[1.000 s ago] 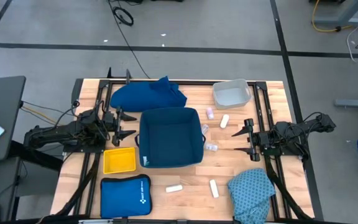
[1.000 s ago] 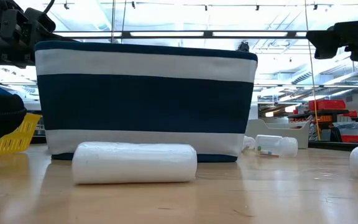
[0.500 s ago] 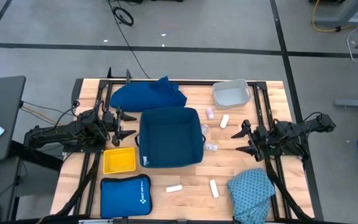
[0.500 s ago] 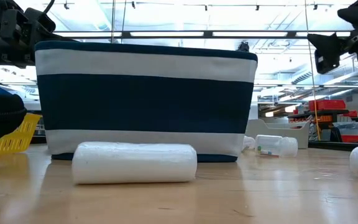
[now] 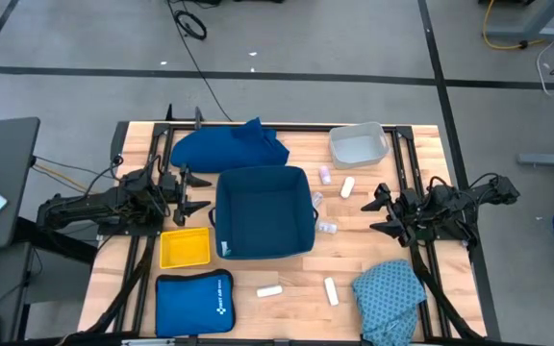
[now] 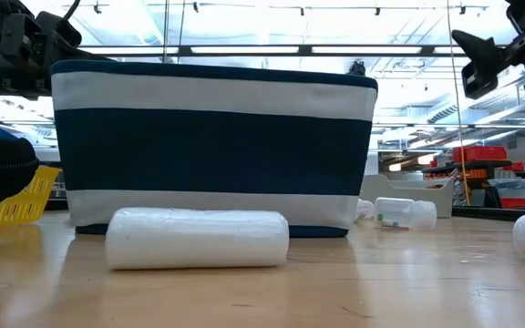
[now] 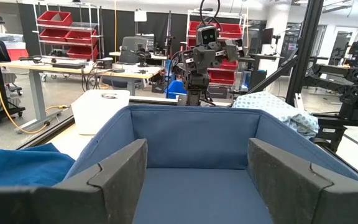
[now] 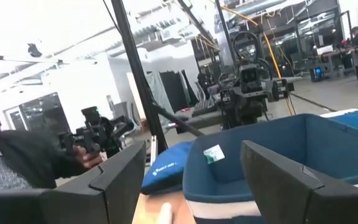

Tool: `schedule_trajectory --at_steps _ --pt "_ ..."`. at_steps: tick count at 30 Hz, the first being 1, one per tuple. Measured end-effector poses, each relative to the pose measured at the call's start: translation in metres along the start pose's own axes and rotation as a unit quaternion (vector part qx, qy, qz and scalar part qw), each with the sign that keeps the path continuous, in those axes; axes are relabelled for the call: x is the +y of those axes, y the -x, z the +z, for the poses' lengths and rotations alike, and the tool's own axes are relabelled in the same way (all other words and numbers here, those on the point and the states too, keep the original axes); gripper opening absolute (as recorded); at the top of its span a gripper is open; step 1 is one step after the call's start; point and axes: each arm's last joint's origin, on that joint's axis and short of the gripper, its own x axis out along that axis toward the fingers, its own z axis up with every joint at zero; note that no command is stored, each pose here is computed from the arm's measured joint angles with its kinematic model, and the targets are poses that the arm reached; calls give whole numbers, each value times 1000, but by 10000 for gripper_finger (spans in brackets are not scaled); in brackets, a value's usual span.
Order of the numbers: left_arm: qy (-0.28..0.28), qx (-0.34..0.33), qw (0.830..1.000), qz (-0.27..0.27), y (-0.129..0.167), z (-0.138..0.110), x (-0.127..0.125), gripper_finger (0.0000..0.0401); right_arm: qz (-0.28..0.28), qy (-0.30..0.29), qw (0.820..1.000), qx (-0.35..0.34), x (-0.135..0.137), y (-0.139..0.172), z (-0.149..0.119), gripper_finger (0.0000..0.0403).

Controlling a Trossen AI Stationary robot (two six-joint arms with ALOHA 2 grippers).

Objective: Pick & place medical supplies in basket/bin
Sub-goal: Put the top white roll gauze into the gray bin

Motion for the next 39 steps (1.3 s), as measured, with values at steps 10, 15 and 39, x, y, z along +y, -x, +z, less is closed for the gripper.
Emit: schedule_trajectory --at_steps 10,15,39 --pt "17 -8 1000 9 0 1 0 280 -164 74 984 10 -11 2 -5 270" --pt "30 -28 999 -5 0 6 0 280 -237 85 968 -3 -15 3 -4 270" --pt "34 -53 995 74 -1 10 4 280 -364 57 930 1 -22 8 -11 270"
